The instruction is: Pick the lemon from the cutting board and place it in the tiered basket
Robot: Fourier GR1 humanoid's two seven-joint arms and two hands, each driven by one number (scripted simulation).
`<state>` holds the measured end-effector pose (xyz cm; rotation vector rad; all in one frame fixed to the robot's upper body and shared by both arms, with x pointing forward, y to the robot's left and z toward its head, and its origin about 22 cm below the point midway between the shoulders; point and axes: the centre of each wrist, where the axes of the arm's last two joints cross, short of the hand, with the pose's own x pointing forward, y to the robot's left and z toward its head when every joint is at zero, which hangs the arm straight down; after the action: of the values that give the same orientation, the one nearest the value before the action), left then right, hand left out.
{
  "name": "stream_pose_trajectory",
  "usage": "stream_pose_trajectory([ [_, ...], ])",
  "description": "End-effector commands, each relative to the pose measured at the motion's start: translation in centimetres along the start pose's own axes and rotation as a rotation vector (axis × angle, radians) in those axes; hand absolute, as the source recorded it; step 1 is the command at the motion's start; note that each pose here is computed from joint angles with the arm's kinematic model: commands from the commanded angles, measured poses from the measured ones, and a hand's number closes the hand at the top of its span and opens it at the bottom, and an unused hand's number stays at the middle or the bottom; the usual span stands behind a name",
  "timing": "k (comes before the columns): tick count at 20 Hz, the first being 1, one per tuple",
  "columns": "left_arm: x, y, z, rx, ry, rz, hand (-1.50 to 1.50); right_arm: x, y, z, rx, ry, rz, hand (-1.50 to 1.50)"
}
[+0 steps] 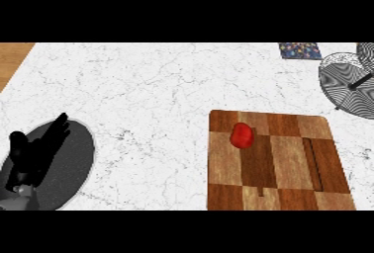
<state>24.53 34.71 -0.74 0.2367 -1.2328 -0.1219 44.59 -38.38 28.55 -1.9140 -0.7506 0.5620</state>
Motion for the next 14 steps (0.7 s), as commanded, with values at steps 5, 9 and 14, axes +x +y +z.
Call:
stream_pose_trajectory([
  [5, -0.7, -0.9, 0.2, -0.007, -0.004, 0.0, 0.0, -1.1, 2.1, 0.3, 0.15, -0.002, 0.049, 1.5],
  [9, -1.0, -0.9, 0.5, -0.004, -0.002, 0.0, 0.0, -2.0, 1.1, -0.5, 0.411, 0.141, 0.06, 1.5],
  [14, -0.6, 0.0, 0.3, -0.001, -0.004, -0.009, 0.0, -4.0, 3.3, -0.3, 0.465, 0.322, 0.075, -1.5],
])
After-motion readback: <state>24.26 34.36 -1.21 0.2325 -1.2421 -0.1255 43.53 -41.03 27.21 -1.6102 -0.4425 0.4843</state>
